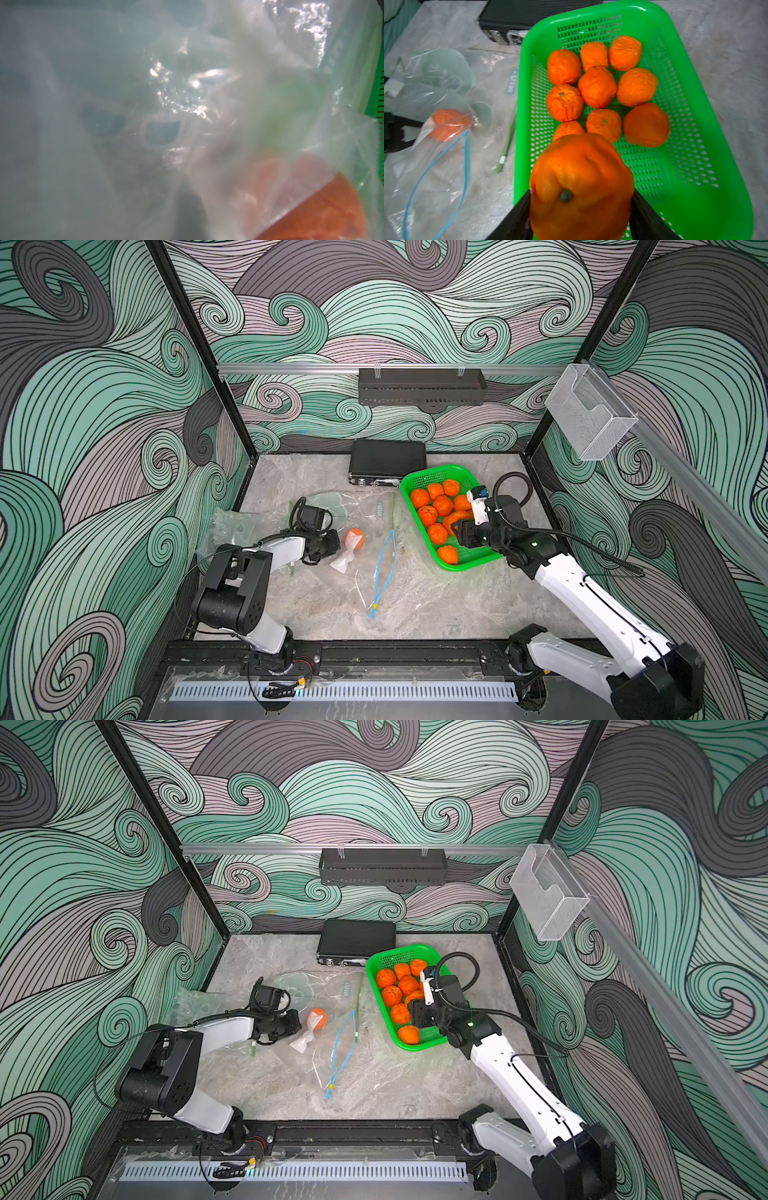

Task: Open the zip-top bag and take out the orange
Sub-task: Place the orange in the basket.

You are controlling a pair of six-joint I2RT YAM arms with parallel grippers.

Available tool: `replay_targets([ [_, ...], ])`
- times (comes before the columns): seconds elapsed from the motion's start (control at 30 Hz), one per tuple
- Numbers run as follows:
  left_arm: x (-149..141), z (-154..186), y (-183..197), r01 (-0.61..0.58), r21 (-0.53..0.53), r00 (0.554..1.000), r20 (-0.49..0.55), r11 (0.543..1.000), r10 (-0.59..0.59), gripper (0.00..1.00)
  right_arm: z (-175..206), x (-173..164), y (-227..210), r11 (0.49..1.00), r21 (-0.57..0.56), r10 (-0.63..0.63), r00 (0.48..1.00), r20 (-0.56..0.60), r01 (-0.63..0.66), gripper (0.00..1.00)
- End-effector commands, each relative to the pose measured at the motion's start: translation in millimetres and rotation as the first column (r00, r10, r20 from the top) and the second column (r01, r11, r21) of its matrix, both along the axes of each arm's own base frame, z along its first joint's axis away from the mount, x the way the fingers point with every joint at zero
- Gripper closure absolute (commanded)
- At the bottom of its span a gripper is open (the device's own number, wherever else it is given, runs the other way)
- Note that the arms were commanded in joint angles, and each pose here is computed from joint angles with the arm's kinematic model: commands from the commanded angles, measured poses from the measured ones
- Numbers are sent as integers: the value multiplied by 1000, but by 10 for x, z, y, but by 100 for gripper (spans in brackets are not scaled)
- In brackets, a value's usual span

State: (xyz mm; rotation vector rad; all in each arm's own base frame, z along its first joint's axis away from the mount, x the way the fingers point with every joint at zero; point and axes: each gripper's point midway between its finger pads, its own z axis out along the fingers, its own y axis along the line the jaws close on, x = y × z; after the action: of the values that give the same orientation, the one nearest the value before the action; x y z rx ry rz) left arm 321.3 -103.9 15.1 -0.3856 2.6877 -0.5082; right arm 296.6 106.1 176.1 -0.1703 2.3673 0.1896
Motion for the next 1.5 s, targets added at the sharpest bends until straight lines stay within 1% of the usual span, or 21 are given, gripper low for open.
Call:
replay_targets([
  [0.0,-198,-197,62,4,38,995,-103,999,0,100,-141,17,-259,990,-46,-134,990,-36,132,39],
  [0.17,-206,-200,71,2,40,995,-103,999,2,100,-399,69,-331,979,-90,-191,975,-114,181,39],
  [0.27,-202,-196,68,3,40,995,-102,999,1,100,-558,78,-319,977,-87,-205,967,-152,193,39],
  [0.33,-205,-199,70,1,40,995,-104,999,3,100,-647,71,-267,981,-68,-191,965,-182,182,39],
  [0.47,-202,-188,68,4,41,995,-100,999,0,100,-820,38,-264,981,-84,-190,956,-225,175,39],
  [0.63,-199,-194,69,3,42,995,-103,999,1,100,-985,15,-194,985,-65,-170,947,-273,158,39],
  [0.8,-200,-193,70,4,42,995,-102,999,1,100,-1081,-2,-175,986,-61,-164,939,-301,153,38],
  [0.87,-200,-196,72,3,42,995,-103,999,1,100,-1111,-13,-129,989,-41,-147,938,-315,141,35],
  [1.07,-195,-199,66,5,42,994,-105,999,0,100,-1211,-56,-88,991,-28,-132,927,-351,130,32],
  [1.17,-188,-191,65,4,42,995,-102,999,0,100,-1228,-56,-94,991,-31,-136,925,-355,133,30],
  [1.33,-200,-201,65,5,41,994,-107,999,-1,100,-1260,-52,-104,989,-38,-144,920,-364,140,24],
  [1.47,-196,-199,65,5,41,994,-106,999,-1,100,-1234,-25,-109,988,-31,-150,921,-359,149,21],
])
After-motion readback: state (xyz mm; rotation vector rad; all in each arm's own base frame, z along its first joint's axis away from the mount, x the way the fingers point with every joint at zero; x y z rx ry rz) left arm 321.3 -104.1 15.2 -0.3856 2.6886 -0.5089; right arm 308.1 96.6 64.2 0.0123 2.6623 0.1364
